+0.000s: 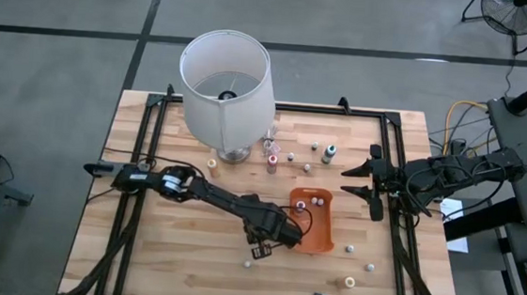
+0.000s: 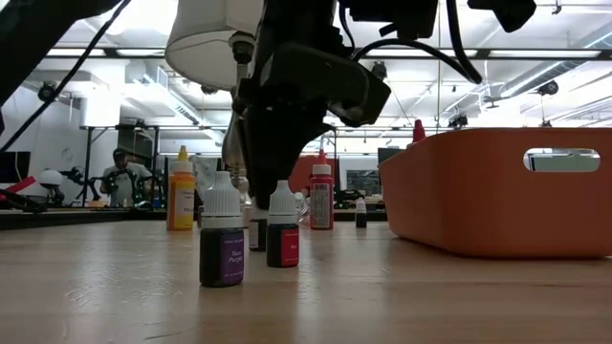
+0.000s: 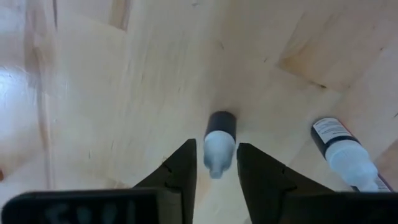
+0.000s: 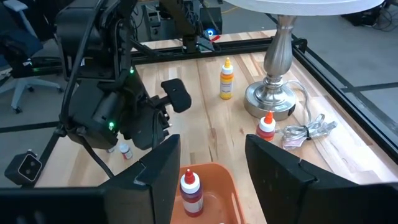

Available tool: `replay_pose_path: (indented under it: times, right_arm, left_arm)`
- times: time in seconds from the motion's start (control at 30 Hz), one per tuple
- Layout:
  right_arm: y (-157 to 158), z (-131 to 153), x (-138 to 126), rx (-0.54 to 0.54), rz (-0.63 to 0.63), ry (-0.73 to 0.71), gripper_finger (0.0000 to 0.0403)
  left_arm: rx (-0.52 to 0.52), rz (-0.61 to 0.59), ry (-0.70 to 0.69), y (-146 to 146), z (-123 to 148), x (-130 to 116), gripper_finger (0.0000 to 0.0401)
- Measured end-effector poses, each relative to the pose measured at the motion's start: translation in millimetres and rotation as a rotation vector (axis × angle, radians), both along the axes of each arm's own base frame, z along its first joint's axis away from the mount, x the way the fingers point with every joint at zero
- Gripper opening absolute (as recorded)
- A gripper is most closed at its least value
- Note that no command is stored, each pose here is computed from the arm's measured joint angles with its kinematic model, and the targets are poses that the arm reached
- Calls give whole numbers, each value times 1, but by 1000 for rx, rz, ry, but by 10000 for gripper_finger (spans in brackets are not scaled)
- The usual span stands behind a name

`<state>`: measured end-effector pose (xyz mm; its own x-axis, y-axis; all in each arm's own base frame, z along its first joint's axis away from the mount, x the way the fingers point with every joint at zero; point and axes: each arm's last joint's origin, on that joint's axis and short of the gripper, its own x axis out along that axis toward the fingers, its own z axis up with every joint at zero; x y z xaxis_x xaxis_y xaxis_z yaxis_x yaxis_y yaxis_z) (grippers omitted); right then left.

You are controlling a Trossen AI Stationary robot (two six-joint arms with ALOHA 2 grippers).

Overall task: Pick & Place food coloring
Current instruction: Put the big food coloring bottle into the orange bin

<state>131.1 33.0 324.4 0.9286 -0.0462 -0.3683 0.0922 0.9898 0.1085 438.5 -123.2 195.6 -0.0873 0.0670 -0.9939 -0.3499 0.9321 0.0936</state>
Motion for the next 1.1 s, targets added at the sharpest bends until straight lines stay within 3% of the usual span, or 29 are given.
replay_pose_path:
  times: [0.3, 0.47, 0.67, 0.8, 1.0, 1.1]
  right_arm:
    - [0, 0, 0, -3, 1, 1, 171]
    - [0, 0, 0, -7, 2, 3, 171]
    - [0, 0, 0, -23, 9, 4, 171]
    - [0, 0, 0, -34, 14, 5, 171]
    - [0, 0, 0, -54, 21, 3, 171]
    - [0, 0, 0, -56, 21, 3, 171]
  left_arm:
    - [-10, -12, -9, 1, 5, -1, 165]
    - [-24, -49, -66, 2, 31, -7, 193]
    - [-24, -131, -170, 3, 67, -18, 197]
    - [82, -153, -251, 3, 92, -28, 197]
    - [396, -242, -418, -11, 131, -54, 197]
    - [433, -264, -494, -15, 144, -70, 197]
